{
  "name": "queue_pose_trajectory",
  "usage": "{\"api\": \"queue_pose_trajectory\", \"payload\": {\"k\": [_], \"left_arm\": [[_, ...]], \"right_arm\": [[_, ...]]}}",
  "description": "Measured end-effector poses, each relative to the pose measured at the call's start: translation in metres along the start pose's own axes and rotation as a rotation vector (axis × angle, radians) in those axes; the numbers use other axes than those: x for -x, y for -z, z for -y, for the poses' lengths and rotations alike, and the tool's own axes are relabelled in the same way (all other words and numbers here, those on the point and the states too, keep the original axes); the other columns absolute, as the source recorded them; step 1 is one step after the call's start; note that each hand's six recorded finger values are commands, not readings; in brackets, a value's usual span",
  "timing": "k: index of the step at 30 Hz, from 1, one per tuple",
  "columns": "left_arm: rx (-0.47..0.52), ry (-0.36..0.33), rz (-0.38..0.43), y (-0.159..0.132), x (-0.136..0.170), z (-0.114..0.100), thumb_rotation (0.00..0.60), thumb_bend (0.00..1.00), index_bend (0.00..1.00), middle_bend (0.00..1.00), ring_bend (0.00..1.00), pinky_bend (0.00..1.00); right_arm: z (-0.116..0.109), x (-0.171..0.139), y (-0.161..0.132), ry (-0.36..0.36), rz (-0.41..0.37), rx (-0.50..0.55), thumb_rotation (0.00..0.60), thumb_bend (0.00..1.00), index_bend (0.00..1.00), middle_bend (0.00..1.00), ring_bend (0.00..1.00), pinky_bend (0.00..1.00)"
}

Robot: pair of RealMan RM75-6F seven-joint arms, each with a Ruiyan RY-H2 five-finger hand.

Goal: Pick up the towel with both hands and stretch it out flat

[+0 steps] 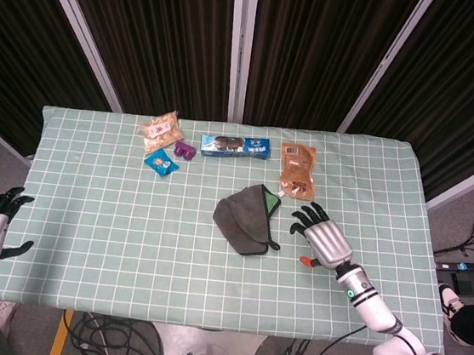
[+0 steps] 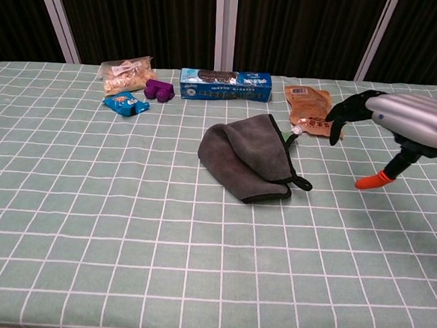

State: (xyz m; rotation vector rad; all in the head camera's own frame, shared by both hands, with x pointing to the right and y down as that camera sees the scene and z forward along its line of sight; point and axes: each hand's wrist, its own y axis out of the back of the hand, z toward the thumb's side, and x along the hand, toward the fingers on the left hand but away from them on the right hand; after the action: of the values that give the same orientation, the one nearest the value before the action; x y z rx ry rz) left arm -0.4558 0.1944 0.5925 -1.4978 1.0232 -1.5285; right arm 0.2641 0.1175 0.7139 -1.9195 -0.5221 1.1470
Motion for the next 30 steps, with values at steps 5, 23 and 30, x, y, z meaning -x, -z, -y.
{"api": "queue_pose_trajectory", "payload": {"k": [5,23,30], "left_arm": [[0.005,0.008,-0.009,0.003,0.001,0.001,0.600,0.02,0.30,0.26,0.27,0.31],[0.014,0.025,-0.010,0.005,-0.003,0.003,0.600,0.02,0.30,0.26,0.27,0.30],[0.022,0.032,-0.014,0.007,-0.001,0.003,0.600,0.02,0.30,0.26,0.27,0.31]], "right_arm": [[0.017,0.028,-0.010,-0.001,-0.033,-0.038,0.600,0.00,0.38,0.16,0.04,0.00],[0.035,0.085,-0.051,0.073,-0.157,-0.088,0.600,0.00,0.40,0.15,0.05,0.00],[0.033,0.096,-0.068,0.085,-0.209,-0.061,0.600,0.15,0.46,0.17,0.07,0.00]]}}
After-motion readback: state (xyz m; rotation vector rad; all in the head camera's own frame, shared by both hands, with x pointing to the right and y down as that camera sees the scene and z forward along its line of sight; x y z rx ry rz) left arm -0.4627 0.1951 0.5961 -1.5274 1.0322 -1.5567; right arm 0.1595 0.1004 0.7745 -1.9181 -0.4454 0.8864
